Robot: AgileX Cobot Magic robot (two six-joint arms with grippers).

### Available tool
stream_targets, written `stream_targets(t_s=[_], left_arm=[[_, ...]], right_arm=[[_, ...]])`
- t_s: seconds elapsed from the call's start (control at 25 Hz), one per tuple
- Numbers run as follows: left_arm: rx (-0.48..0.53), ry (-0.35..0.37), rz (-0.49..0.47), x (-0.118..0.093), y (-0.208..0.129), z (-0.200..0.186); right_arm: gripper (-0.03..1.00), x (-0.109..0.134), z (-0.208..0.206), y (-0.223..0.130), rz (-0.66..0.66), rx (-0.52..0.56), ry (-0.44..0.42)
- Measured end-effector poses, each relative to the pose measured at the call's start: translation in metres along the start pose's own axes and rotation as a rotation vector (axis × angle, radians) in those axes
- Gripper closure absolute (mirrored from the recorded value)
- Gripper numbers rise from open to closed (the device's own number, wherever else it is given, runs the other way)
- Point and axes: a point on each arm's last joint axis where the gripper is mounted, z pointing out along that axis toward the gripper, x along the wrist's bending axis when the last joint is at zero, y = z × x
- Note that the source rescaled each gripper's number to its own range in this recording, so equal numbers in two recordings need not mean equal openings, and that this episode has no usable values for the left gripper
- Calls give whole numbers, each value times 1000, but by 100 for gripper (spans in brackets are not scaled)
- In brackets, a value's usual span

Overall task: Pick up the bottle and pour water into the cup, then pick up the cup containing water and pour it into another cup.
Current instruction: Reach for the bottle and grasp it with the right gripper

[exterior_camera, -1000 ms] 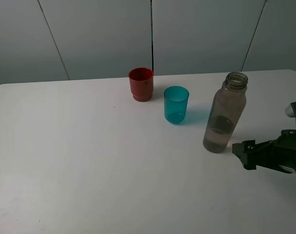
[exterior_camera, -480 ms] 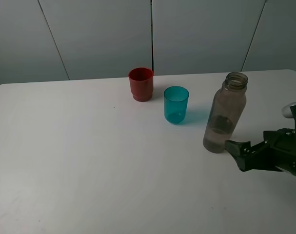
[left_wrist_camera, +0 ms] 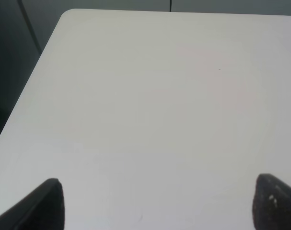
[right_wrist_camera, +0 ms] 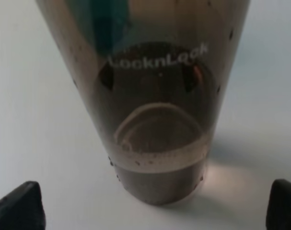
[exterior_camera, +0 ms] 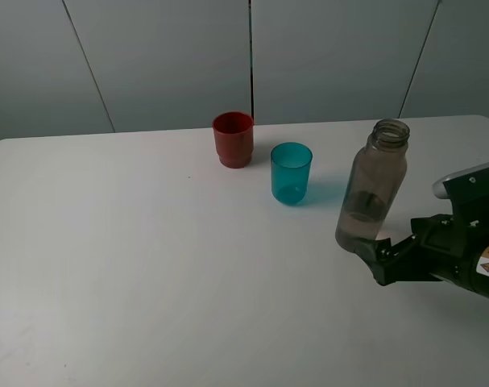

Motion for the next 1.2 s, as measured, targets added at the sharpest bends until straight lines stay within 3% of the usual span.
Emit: stream_targets(t_s=[1.2], left_arm=[[0, 0, 0, 0, 0, 0]], right_arm=[[-3, 0, 32, 22, 41, -184, 32]])
